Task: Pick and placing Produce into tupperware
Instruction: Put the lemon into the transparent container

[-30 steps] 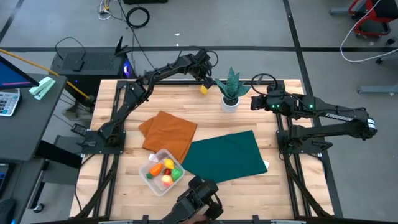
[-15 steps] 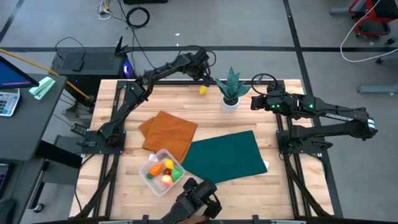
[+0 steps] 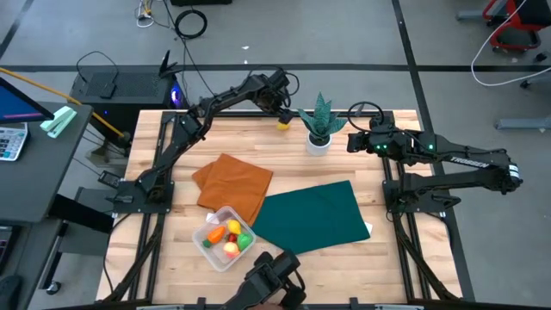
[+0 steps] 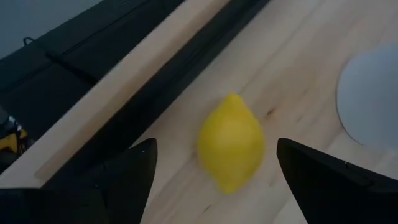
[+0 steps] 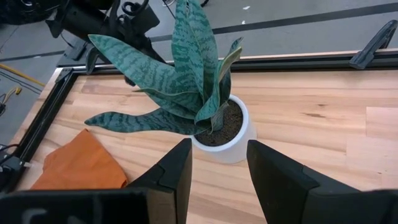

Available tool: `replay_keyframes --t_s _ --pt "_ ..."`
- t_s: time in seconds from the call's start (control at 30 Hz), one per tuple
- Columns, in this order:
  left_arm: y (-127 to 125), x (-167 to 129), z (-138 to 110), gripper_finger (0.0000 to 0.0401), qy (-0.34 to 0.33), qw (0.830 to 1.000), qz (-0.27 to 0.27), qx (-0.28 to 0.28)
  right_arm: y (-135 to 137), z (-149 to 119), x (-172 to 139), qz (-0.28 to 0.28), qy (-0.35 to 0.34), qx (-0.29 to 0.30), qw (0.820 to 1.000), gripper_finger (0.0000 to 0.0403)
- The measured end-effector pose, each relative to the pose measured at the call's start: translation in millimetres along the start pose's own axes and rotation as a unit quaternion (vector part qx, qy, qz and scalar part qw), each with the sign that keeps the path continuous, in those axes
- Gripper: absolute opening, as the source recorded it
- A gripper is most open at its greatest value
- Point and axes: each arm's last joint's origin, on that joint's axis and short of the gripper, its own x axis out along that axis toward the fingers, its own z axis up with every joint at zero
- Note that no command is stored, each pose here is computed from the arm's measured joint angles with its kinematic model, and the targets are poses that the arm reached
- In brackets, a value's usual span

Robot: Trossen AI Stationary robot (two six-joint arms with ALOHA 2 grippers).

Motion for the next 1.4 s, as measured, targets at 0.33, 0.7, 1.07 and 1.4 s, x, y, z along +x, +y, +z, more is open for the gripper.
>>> replay_keyframes --t_s 0.33,0.7,1.07,1.4 --pt "-6 1 -1 0.0339 0.007 0.999 -0.035 0.012 0 0 0 0.000 0.000 0.000 1.000 0.0121" --pt "-37 7 -11 0.0339 0.024 0.984 -0.087 0.151 0 0 0 0.001 -0.001 0.002 1.000 0.0121" --pt "-44 31 -23 0.0330 0.063 0.985 -0.065 0.145 2 1 0 0.008 -0.006 0.009 1.000 0.0121" --pt "-43 32 -25 0.0254 0.071 0.984 -0.070 0.147 2 1 0 0.008 -0.006 0.009 1.000 0.0121"
